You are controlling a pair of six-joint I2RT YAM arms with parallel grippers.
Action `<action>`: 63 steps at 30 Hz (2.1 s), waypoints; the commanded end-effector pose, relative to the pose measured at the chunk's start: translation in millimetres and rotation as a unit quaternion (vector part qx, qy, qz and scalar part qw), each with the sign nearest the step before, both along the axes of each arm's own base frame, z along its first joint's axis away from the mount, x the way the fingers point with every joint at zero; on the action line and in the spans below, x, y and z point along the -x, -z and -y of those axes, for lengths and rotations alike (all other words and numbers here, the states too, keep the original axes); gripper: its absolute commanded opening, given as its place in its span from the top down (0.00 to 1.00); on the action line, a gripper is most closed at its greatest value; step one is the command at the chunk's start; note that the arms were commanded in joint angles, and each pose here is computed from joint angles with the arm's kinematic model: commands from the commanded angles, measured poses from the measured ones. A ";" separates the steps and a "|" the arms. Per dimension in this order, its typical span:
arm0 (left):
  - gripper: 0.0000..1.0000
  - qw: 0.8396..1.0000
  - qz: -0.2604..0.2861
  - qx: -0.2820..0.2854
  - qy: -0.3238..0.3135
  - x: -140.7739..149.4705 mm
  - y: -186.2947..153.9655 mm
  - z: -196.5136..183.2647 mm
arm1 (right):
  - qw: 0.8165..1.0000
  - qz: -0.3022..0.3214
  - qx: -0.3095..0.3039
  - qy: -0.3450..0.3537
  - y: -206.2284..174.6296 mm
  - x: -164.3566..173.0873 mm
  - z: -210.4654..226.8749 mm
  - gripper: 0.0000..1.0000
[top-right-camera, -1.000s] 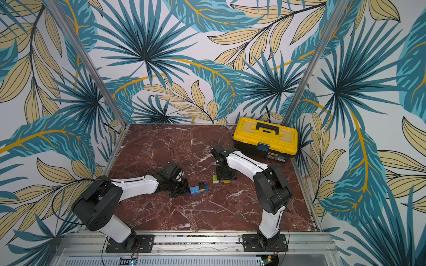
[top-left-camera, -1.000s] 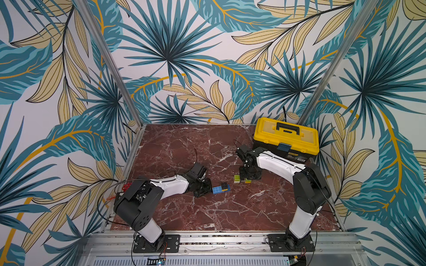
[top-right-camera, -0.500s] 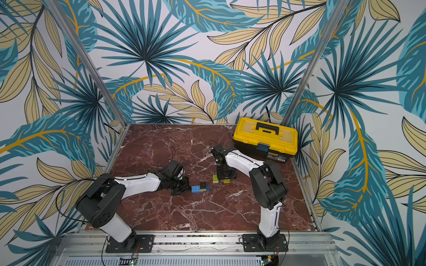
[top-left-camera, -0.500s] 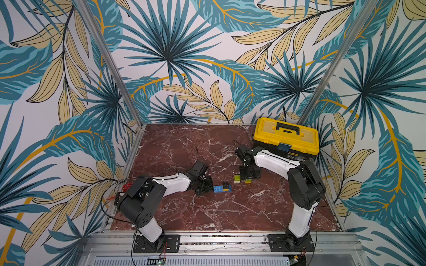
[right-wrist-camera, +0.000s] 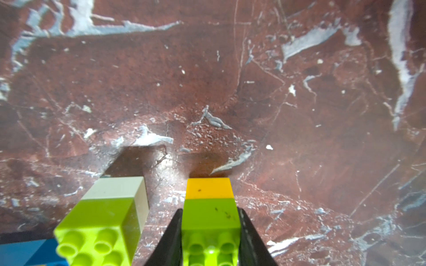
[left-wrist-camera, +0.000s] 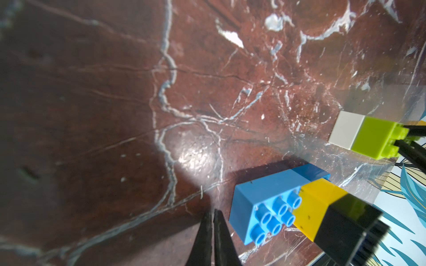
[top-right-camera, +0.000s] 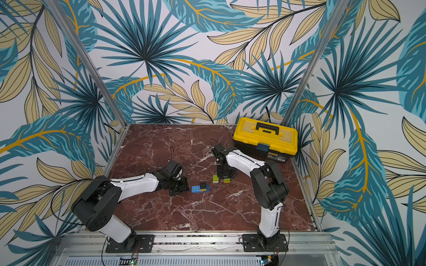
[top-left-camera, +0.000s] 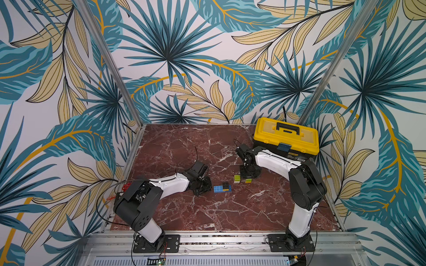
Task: Assemble the number 4 with lego
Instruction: Move the lego brick at the center of the board, then pick up the lego brick from the center of the board, then assemble the lego brick with the lego brick.
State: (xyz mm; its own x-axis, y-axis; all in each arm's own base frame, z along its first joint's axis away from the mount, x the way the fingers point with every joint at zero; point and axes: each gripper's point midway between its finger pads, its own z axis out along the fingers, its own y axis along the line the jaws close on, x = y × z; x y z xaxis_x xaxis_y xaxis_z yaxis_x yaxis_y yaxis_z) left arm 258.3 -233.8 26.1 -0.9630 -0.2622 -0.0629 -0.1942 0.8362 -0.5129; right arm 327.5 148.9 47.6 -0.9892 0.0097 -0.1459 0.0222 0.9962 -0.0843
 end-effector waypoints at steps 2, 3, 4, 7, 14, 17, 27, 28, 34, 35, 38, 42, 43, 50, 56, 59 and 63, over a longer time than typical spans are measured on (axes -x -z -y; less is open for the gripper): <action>0.92 0.999 0.030 -0.007 -0.009 -7.5 -21.1 -4.5 | 1.000 0.019 -0.004 0.012 -29.5 11.3 8.6 0.72; 0.92 0.999 0.035 -0.010 -0.014 -8.9 -24.3 -7.5 | 0.999 0.027 -0.008 0.016 -37.8 13.8 9.0 0.72; 0.92 0.999 0.040 -0.013 -0.019 -10.2 -27.6 -10.8 | 0.999 0.035 -0.010 0.020 -46.2 16.3 10.1 0.73; 0.92 0.998 0.050 -0.024 -0.037 -13.7 -35.4 -26.1 | 0.998 0.060 -0.017 0.025 -72.1 26.8 7.1 0.74; 0.91 0.991 0.073 -0.038 -0.101 -17.8 -49.0 -72.5 | 0.993 0.110 -0.041 0.002 -124.8 56.5 -47.1 0.76; 0.90 0.990 0.080 -0.036 -0.108 -14.7 -50.5 -78.2 | 0.990 0.117 -0.072 -0.020 -132.2 69.6 -91.9 0.77; 0.91 0.991 0.062 -0.028 -0.112 4.9 -33.7 -83.7 | 0.995 0.078 -0.055 -0.035 -88.7 77.0 -169.4 0.80; 0.90 0.991 0.062 -0.029 -0.112 5.7 -33.7 -84.8 | 0.995 0.076 -0.052 -0.037 -83.8 76.5 -171.6 0.80; 0.90 0.992 0.051 -0.026 -0.109 11.3 -23.5 -83.9 | 0.997 0.064 -0.021 -0.049 -65.4 68.2 -180.0 0.80; 0.90 0.993 0.048 -0.024 -0.106 11.6 -22.7 -82.6 | 0.997 0.065 -0.018 -0.047 -63.2 66.7 -180.4 0.80; 0.90 0.993 0.049 -0.021 -0.105 10.8 -22.4 -81.4 | 0.997 0.066 -0.008 -0.041 -55.2 63.3 -180.2 0.80; 0.90 0.993 0.046 -0.019 -0.106 12.2 -19.8 -81.1 | 0.997 0.061 0.008 -0.039 -44.1 61.0 -179.1 0.80; 0.90 0.993 0.045 -0.020 -0.104 13.2 -19.1 -81.2 | 0.997 0.060 0.007 -0.038 -42.1 60.9 -180.1 0.80; 0.90 0.993 0.038 -0.026 -0.104 16.3 -12.6 -83.2 | 0.998 0.055 0.003 -0.037 -32.1 59.7 -182.7 0.80; 0.90 0.994 0.034 -0.027 -0.104 17.1 -9.3 -83.3 | 0.998 0.048 0.005 -0.035 -22.5 58.6 -182.3 0.80; 0.90 0.994 0.033 -0.028 -0.103 17.8 -7.8 -83.6 | 0.998 0.045 0.003 -0.034 -19.2 57.3 -183.1 0.80; 0.90 0.994 0.033 -0.026 -0.101 17.7 -8.1 -82.7 | 0.999 0.040 0.003 -0.030 -14.6 56.7 -181.9 0.80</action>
